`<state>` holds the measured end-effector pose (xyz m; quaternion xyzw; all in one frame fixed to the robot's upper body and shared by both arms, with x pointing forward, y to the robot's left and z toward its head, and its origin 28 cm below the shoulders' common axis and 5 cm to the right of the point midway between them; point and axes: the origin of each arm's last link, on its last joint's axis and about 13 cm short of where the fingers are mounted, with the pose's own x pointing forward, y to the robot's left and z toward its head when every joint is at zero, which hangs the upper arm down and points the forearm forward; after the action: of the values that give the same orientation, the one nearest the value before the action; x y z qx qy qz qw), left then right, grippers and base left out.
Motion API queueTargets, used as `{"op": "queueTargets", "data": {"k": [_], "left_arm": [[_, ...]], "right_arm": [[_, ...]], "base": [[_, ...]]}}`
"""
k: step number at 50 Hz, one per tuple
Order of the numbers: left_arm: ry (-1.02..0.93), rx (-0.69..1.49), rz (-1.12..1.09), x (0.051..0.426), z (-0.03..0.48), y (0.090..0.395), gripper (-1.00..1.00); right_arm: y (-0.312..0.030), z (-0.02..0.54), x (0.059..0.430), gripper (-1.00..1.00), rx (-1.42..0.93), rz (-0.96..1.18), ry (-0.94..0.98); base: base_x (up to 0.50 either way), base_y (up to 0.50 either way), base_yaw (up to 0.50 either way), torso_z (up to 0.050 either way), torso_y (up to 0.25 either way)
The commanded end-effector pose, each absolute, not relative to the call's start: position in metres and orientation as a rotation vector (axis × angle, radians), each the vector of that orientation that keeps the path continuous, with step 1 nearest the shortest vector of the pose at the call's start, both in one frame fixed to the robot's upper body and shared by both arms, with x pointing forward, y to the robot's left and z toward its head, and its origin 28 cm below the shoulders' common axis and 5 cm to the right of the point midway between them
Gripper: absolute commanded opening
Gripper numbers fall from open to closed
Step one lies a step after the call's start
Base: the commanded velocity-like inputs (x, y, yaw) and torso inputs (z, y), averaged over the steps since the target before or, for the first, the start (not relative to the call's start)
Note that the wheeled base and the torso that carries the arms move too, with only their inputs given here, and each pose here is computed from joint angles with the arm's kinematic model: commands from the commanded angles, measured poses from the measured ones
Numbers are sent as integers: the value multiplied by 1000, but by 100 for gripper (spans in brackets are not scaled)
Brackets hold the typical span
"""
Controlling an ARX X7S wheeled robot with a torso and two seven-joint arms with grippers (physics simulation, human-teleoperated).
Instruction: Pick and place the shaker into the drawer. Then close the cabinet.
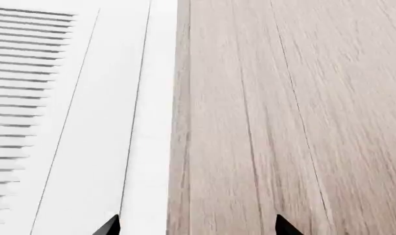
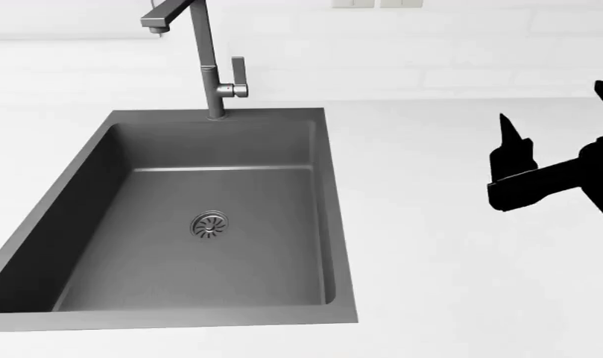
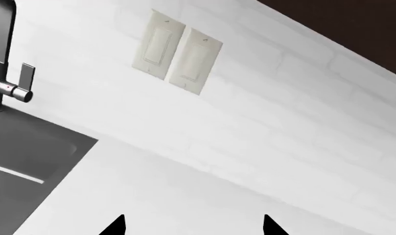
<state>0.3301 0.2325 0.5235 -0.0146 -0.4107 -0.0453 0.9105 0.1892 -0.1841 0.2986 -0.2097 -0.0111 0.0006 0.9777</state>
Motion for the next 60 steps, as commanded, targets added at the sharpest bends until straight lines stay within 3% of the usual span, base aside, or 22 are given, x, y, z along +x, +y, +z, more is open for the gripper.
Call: {"op": "queueTargets", "data": {"k": [1,4,10,23,31,37,48,60], "left_arm": [[-470,-338,325,231,344,331,100],[-383,-365,108,175,308,310,100],[-420,-312,227,180,299,321,100],[-423,-278,324,189,285,336,100],[-407,-294,352,189,272,339,100],[-400,-301,358,189,267,341,100],[-389,-303,367,188,259,342,100],[-383,-316,359,186,256,341,100]], "right_arm": [[-178,315,199,100,-502,73,-33],[-176,315,205,100,-509,102,-30],[-167,317,219,100,-556,215,-57],[-131,375,230,100,-919,616,-49],[-109,376,239,100,-1154,812,39],[-98,384,248,100,-1243,868,44],[-76,439,251,100,-1370,884,-153],[-64,519,222,100,-1301,877,-377]], "base": [[0,0,0,0,0],[0,0,0,0,0],[0,0,0,0,0],[0,0,0,0,0],[0,0,0,0,0],[0,0,0,0,0],[0,0,0,0,0],[0,0,0,0,0]]}}
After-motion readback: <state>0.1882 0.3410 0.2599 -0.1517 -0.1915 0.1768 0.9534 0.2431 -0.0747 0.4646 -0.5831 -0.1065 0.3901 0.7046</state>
